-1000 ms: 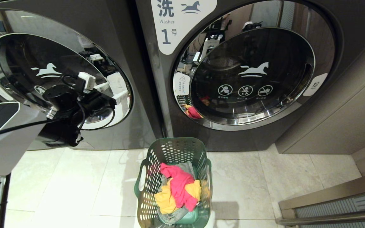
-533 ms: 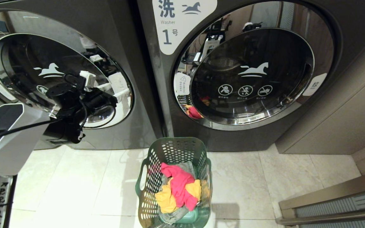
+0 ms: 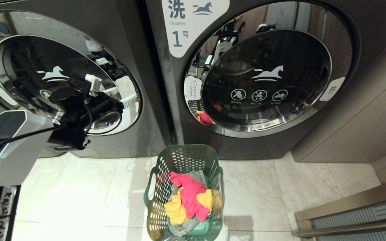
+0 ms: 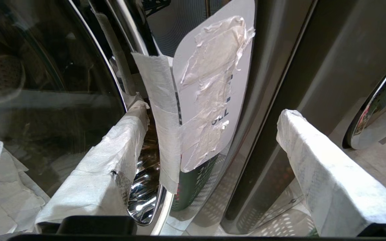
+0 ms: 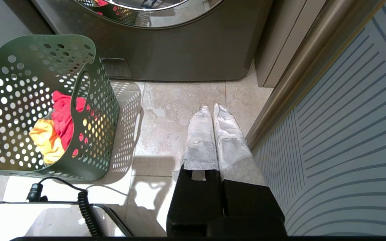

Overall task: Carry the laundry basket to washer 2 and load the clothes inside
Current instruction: Open the lid of the washing machine

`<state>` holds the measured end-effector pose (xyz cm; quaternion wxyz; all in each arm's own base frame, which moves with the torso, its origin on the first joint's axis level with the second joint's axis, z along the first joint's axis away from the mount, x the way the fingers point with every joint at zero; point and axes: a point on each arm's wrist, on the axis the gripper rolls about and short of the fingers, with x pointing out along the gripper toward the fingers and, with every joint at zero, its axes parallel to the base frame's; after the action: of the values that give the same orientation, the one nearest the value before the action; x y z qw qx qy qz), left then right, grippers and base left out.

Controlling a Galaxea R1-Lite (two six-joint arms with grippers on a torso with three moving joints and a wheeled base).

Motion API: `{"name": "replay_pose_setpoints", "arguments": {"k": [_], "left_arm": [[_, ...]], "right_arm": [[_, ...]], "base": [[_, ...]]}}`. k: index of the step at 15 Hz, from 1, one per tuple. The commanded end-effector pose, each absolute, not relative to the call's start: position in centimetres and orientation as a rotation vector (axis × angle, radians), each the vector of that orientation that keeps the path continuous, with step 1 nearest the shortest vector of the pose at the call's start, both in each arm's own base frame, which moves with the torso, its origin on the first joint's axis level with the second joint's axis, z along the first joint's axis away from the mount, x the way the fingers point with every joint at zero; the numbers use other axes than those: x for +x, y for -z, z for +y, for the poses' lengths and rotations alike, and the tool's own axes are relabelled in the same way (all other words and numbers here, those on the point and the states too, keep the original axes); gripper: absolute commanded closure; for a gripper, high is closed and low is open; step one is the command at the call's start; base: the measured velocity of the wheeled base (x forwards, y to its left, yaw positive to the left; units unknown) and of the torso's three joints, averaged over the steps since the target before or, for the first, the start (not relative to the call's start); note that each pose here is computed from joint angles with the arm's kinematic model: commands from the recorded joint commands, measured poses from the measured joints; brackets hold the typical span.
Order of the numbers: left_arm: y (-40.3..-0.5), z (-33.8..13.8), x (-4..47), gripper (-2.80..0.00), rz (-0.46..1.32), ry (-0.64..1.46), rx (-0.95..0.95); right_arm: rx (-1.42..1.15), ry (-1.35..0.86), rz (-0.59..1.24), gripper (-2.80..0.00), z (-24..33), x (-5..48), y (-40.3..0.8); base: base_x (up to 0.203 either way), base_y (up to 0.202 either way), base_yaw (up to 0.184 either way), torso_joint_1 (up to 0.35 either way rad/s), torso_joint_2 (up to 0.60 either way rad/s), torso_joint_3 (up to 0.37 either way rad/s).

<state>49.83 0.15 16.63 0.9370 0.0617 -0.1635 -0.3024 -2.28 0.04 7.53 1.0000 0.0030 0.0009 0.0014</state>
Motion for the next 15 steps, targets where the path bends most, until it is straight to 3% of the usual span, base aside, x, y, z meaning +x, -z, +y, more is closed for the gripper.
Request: {"name": "replay_pose_setpoints", "arguments": {"k": [1,15], "left_arm": [[-16.7,0.4,49.5,-2.8,-0.337,0.611,0.146],[-15.3,0.7,49.0,-2.8,-0.318,0.592,0.174]], "right_arm": [[0.006,-0.003,0.002,0.0,0.0,-2.3,-7.5],[0.006,-0.003,0.001,0.0,0.0,-2.3,-7.5]], "base": [[0.0,0.0,0.0,0.0,0.0,0.0],[0.0,0.0,0.0,0.0,0.0,0.0]]}}
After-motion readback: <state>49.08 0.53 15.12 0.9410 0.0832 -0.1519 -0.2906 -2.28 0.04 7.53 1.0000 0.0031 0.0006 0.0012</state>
